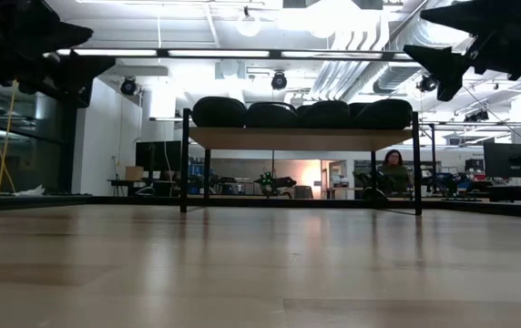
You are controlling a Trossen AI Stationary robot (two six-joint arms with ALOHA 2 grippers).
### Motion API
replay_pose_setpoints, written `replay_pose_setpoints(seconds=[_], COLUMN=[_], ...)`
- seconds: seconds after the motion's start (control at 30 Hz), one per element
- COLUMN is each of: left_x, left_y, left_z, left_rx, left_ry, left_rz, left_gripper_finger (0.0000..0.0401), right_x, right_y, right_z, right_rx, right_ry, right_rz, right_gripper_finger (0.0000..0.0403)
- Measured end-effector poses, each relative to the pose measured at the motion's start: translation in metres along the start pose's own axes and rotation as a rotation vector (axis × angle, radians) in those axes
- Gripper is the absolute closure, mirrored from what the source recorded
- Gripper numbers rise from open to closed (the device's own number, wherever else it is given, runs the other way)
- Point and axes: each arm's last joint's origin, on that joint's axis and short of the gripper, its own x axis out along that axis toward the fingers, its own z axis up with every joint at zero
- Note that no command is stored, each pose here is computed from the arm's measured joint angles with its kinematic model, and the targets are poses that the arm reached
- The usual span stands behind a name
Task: Pick and place slides into the shelf
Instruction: Return to Home Position
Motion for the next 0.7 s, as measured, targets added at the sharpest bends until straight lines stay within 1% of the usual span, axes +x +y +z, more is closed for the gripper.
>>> replay_pose_setpoints(seconds=[0.07,0.17,0.37,0.5,0.7], left_x=[0.000,0.000,0.000,0.000,0.000], left_y=[-0.001,0.000,0.000,0.000,0.000], left_z=[-0.002,-0.007,-0.008,-0.008,-0.008], left_rx=[0.040,0.058,0.101,0.098,0.058], left_ry=[0.029,0.083,0.088,0.088,0.089], left_rz=[-0.033,-0.036,-0.045,-0.045,-0.050], left_gripper_finger=[0.0185,0.0185,0.0185,0.0185,0.0185], right_x=[0.000,0.000,-0.003,-0.005,-0.007], right_y=[0.000,-0.001,-0.004,-0.006,-0.008], right_z=[-0.002,-0.008,-0.022,-0.029,-0.035], right_rx=[-0.034,-0.064,-0.068,-0.073,-0.096], right_ry=[0.030,0.091,0.262,0.347,0.410], right_rz=[0.009,0.033,0.059,0.061,0.046], right_gripper_finger=[0.0150,0.0150,0.0150,0.0150,0.0150])
